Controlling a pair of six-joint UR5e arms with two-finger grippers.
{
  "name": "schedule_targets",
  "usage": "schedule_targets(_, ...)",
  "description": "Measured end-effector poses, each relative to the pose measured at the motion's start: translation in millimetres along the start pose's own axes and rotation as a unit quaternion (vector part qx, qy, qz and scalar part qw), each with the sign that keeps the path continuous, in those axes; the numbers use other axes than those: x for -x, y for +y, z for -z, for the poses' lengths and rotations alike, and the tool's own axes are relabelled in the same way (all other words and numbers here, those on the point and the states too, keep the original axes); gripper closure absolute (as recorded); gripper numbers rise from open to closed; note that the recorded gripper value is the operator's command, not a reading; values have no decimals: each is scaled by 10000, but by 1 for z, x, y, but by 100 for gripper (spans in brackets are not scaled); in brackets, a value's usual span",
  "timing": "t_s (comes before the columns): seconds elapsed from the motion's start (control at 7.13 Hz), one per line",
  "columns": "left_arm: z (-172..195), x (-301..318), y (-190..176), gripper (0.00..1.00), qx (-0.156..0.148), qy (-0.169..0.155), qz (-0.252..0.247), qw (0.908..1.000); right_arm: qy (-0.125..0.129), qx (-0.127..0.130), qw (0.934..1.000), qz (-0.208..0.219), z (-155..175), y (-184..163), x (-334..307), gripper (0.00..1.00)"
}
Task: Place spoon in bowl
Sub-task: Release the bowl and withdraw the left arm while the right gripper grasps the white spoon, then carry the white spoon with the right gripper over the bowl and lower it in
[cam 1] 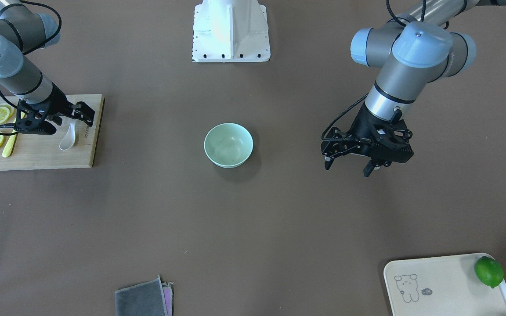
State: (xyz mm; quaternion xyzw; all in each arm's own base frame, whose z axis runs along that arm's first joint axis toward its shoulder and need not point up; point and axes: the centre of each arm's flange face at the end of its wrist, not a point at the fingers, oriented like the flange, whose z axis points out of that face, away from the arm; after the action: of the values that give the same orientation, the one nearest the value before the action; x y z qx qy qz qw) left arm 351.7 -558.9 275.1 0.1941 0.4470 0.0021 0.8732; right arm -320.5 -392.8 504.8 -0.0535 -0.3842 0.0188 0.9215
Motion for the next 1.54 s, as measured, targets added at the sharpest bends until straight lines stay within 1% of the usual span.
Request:
schedule_targets(0.14, 0, 0, 0, 2, 1, 0, 1, 10000, 21, 4, 10000, -1, -2, 0, -1, 45)
schedule_targets(0.28, 0, 0, 0, 2, 1, 1, 1, 10000, 29, 8, 10000, 2, -2, 1, -2, 59)
schedule_targets(0.42, 0, 0, 0, 2, 2, 1, 1, 10000, 40, 17, 10000, 4, -3, 1, -4, 91)
schedule_targets(0.56, 0, 1, 0, 2, 3, 0, 1, 10000, 50, 22, 10000, 2, -3, 2, -6, 100)
schedule_targets(0.84, -2, 1, 1, 2, 10, -1, 0, 10000, 37, 13, 10000, 10, -1, 2, -6, 100)
schedule_targets(0.98, -3, 1, 1, 2, 8, 1, -1, 10000, -47, -43, 10000, 21, 9, 2, 0, 100)
schedule_targets(1.26, -1, 2, 0, 2, -6, 7, -6, 10000, -365, -277, 9989, 78, 51, -1, 18, 100)
schedule_targets(1.4, 4, 10, -5, 2, -55, -30, 10, 10000, -505, -373, 9980, 81, 68, -8, 35, 100)
schedule_targets(1.54, 11, 34, -13, 2, -106, -134, -74, 9998, -581, -419, 9974, -55, 88, -24, 75, 100)
